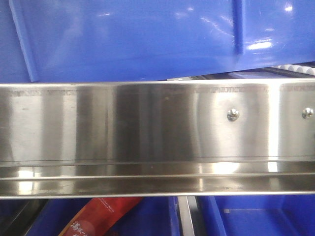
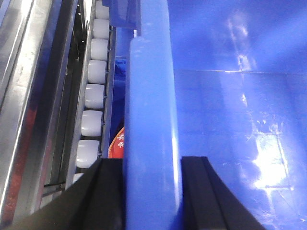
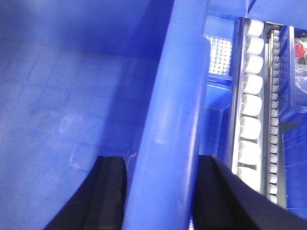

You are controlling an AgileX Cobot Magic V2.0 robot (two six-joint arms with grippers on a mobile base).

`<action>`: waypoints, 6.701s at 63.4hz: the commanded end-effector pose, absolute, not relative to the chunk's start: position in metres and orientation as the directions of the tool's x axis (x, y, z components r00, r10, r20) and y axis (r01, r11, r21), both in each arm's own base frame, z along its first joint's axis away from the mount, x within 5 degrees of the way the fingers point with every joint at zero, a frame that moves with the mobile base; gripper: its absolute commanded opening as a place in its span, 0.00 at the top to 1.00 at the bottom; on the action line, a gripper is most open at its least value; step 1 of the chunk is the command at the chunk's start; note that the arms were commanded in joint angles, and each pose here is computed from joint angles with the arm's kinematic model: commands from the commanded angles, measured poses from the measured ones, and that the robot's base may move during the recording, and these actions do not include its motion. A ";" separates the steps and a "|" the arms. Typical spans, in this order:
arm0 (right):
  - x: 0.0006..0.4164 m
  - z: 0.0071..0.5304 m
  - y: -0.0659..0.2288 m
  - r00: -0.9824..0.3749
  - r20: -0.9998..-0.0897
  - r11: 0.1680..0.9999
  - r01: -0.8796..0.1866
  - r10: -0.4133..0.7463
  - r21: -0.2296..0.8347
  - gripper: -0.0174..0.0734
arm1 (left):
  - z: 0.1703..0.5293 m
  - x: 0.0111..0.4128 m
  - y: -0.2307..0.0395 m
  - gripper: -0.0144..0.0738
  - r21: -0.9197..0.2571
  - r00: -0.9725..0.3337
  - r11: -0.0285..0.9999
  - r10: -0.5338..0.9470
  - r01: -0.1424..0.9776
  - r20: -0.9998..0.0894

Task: Move blue bin to conveyor side
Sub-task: 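Pull the gripped blue bin off the roller shelf toward the robot, then hold the blue bin with both grippers and back away from shelf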

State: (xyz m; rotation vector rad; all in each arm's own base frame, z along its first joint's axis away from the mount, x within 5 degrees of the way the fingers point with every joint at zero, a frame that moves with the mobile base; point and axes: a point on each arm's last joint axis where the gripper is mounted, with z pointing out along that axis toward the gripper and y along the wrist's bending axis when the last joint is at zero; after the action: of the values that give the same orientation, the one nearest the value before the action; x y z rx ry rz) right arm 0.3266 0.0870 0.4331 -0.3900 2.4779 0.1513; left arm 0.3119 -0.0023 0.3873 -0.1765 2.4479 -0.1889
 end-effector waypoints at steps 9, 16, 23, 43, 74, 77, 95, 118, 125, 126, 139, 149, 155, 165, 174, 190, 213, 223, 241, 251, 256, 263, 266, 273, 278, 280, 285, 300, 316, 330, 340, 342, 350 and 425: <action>0.319 0.456 0.082 -0.699 -0.682 0.957 -0.291 -0.215 -0.003 0.90 | 0.396 0.310 -0.007 0.86 -0.215 -0.746 0.975 -0.183 -0.056 -0.640; 0.317 0.464 0.082 -0.679 -0.704 0.957 -0.291 -0.210 -0.004 0.90 | 0.396 0.310 -0.007 0.86 -0.215 -0.746 0.975 -0.183 -0.056 -0.640; 0.317 0.465 0.082 -0.676 -0.706 0.957 -0.291 -0.209 -0.005 0.90 | 0.396 0.310 -0.007 0.86 -0.215 -0.746 0.975 -0.183 -0.056 -0.640; 0.317 0.465 0.082 -0.676 -0.706 0.957 -0.291 -0.209 -0.005 0.90 | 0.411 0.310 -0.008 0.86 -0.224 -0.721 0.974 -0.186 -0.044 -0.668; 0.317 0.465 0.082 -0.676 -0.706 0.957 -0.291 -0.209 -0.005 0.90 | 0.437 0.299 -0.008 0.86 -0.222 -0.683 0.975 -0.178 -0.024 -0.708; 0.316 0.466 0.081 -0.675 -0.708 0.957 -0.291 -0.208 -0.005 0.90 | 0.440 0.296 -0.008 0.86 -0.222 -0.676 0.975 -0.178 -0.022 -0.716; 0.306 0.476 0.079 -0.654 -0.729 0.957 -0.291 -0.203 -0.006 0.90 | 0.457 0.278 -0.008 0.86 -0.222 -0.628 0.975 -0.178 -0.008 -0.758; 0.281 0.493 0.073 -0.622 -0.766 0.962 -0.272 -0.165 0.013 0.90 | 0.474 0.255 -0.009 0.86 -0.221 -0.581 0.975 -0.177 0.006 -0.795; 0.271 0.491 0.070 -0.633 -0.759 0.964 -0.263 -0.153 0.024 0.90 | 0.480 0.247 -0.009 0.86 -0.220 -0.565 0.975 -0.176 0.011 -0.806; 0.268 0.491 0.070 -0.632 -0.760 0.964 -0.263 -0.153 0.024 0.90 | 0.480 0.246 -0.009 0.86 -0.220 -0.563 0.975 -0.176 0.011 -0.808; 0.243 0.491 0.063 -0.631 -0.763 0.966 -0.257 -0.143 0.031 0.90 | 0.486 0.233 -0.010 0.86 -0.218 -0.558 0.976 -0.172 0.017 -0.812; 0.223 0.498 0.058 -0.608 -0.782 0.966 -0.258 -0.138 0.031 0.90 | 0.486 0.225 -0.010 0.86 -0.216 -0.583 0.976 -0.166 0.017 -0.795; 0.213 0.493 0.056 -0.616 -0.776 0.966 -0.258 -0.140 0.031 0.90 | 0.487 0.220 -0.010 0.86 -0.215 -0.587 0.977 -0.163 0.018 -0.793; 0.198 0.490 0.052 -0.609 -0.781 0.966 -0.258 -0.138 0.031 0.90 | 0.490 0.206 -0.011 0.86 -0.212 -0.592 0.977 -0.158 0.022 -0.790; 0.185 0.496 0.049 -0.586 -0.799 0.965 -0.259 -0.132 0.030 0.90 | 0.490 0.189 -0.011 0.86 -0.210 -0.594 0.977 -0.155 0.025 -0.789; 0.165 0.506 0.044 -0.546 -0.829 0.965 -0.261 -0.122 0.029 0.90 | 0.499 0.159 -0.012 0.86 -0.207 -0.541 0.978 -0.154 0.039 -0.827; 0.155 0.510 0.042 -0.525 -0.843 0.965 -0.261 -0.117 0.029 0.90 | 0.505 0.143 -0.012 0.86 -0.204 -0.516 0.978 -0.151 0.046 -0.843; 0.156 0.510 0.042 -0.525 -0.843 0.965 -0.261 -0.117 0.029 0.90 | 0.505 0.143 -0.012 0.86 -0.204 -0.516 0.978 -0.151 0.046 -0.843; 0.156 0.510 0.042 -0.526 -0.842 0.965 -0.261 -0.118 0.029 0.90 | 0.505 0.143 -0.012 0.86 -0.204 -0.516 0.978 -0.151 0.046 -0.843; 0.156 0.510 0.042 -0.526 -0.842 0.965 -0.261 -0.118 0.029 0.90 | 0.505 0.143 -0.012 0.86 -0.204 -0.516 0.978 -0.151 0.046 -0.843; 0.156 0.510 0.042 -0.526 -0.842 0.965 -0.261 -0.118 0.029 0.90 | 0.505 0.143 -0.012 0.86 -0.204 -0.516 0.978 -0.151 0.046 -0.843; 0.156 0.510 0.042 -0.526 -0.842 0.965 -0.261 -0.118 0.029 0.90 | 0.505 0.143 -0.012 0.86 -0.204 -0.516 0.978 -0.151 0.046 -0.843; 0.156 0.510 0.042 -0.526 -0.842 0.965 -0.261 -0.118 0.029 0.90 | 0.505 0.143 -0.012 0.86 -0.204 -0.516 0.978 -0.151 0.046 -0.843; 0.156 0.510 0.042 -0.526 -0.842 0.965 -0.261 -0.118 0.029 0.90 | 0.505 0.143 -0.012 0.86 -0.204 -0.516 0.978 -0.151 0.046 -0.843; 0.156 0.510 0.042 -0.526 -0.842 0.965 -0.261 -0.118 0.029 0.90 | 0.505 0.143 -0.012 0.86 -0.204 -0.516 0.978 -0.151 0.046 -0.843; 0.156 0.510 0.042 -0.526 -0.842 0.965 -0.261 -0.118 0.029 0.90 | 0.505 0.143 -0.012 0.86 -0.204 -0.516 0.978 -0.151 0.046 -0.843; 0.156 0.510 0.042 -0.526 -0.842 0.965 -0.261 -0.118 0.029 0.90 | 0.505 0.143 -0.012 0.86 -0.204 -0.516 0.978 -0.151 0.046 -0.843; 0.156 0.510 0.042 -0.526 -0.842 0.965 -0.261 -0.118 0.029 0.90 | 0.505 0.143 -0.012 0.86 -0.204 -0.516 0.978 -0.151 0.046 -0.843; 0.156 0.510 0.042 -0.526 -0.842 0.965 -0.261 -0.118 0.029 0.90 | 0.505 0.143 -0.012 0.86 -0.204 -0.516 0.978 -0.151 0.046 -0.843; 0.156 0.510 0.042 -0.526 -0.842 0.965 -0.261 -0.118 0.029 0.90 | 0.505 0.143 -0.012 0.86 -0.204 -0.516 0.978 -0.151 0.046 -0.843; 0.156 0.510 0.042 -0.526 -0.842 0.965 -0.261 -0.118 0.029 0.90 | 0.505 0.143 -0.012 0.86 -0.204 -0.516 0.978 -0.151 0.046 -0.843; 0.156 0.510 0.042 -0.526 -0.842 0.965 -0.261 -0.118 0.029 0.90 | 0.505 0.143 -0.012 0.86 -0.204 -0.516 0.978 -0.151 0.046 -0.843; 0.156 0.510 0.042 -0.526 -0.842 0.965 -0.261 -0.118 0.029 0.90 | 0.505 0.143 -0.012 0.86 -0.204 -0.516 0.978 -0.151 0.046 -0.843; 0.156 0.510 0.042 -0.526 -0.842 0.965 -0.261 -0.118 0.029 0.90 | 0.505 0.143 -0.012 0.86 -0.204 -0.516 0.978 -0.151 0.046 -0.843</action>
State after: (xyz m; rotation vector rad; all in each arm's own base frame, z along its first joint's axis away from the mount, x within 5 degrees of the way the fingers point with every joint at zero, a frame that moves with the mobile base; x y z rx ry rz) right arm 0.1586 0.0466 0.4962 -0.2684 2.2607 0.2348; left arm 0.1467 -0.0119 0.4929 -0.1008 2.2069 -0.2555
